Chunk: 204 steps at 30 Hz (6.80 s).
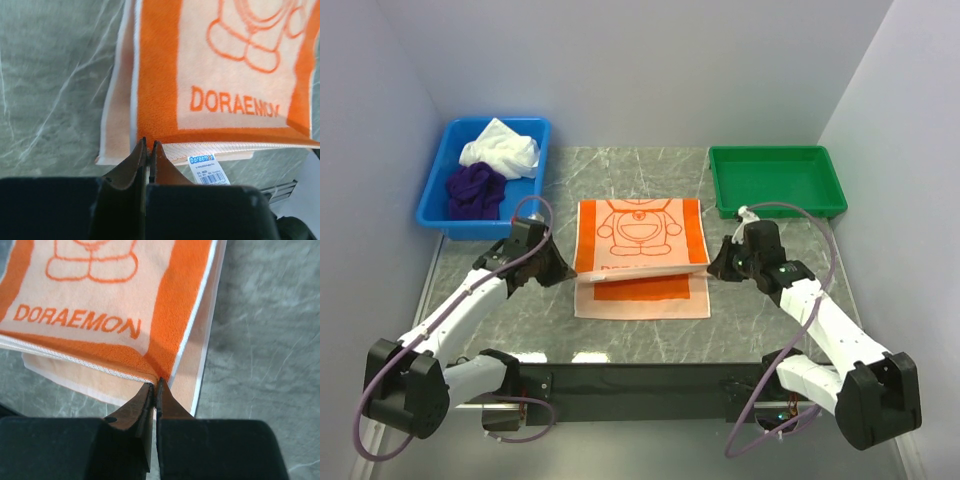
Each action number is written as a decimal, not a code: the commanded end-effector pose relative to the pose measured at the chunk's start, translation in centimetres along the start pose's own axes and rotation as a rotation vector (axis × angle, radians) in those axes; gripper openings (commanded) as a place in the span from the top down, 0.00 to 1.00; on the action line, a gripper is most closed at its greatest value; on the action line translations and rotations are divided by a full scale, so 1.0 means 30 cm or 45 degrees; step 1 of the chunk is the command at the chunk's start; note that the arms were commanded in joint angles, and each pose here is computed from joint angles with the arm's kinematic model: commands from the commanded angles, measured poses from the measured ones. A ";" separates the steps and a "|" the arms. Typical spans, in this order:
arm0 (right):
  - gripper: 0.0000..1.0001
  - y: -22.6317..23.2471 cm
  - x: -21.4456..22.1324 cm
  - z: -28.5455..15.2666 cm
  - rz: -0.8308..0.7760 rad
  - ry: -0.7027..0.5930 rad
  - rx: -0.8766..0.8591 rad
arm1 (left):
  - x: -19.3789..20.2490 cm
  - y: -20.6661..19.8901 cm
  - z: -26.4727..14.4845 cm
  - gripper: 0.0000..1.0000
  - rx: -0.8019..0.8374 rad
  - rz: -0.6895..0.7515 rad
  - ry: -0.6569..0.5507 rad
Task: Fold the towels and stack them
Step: Fold the towel
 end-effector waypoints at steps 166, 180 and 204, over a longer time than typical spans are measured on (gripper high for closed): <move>0.55 -0.057 0.247 0.010 0.034 0.197 0.282 | 0.290 -0.013 -0.050 0.33 -0.096 0.056 0.197; 0.57 0.146 -0.049 0.228 -0.040 -0.007 0.196 | -0.008 -0.200 0.240 0.44 -0.244 0.306 0.086; 0.55 -0.015 0.291 0.115 0.085 0.396 0.177 | 0.362 0.068 0.092 0.43 -0.190 0.211 0.414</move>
Point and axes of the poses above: each gripper's point midway between its finger pads, its own z axis out along the fingers, its own y axis along the line the jaws close on, x = y × z, the point moved 4 cm from there along -z, back along the fingers, and after that the axes turned 12 degrees about z, right-handed, at the moved point
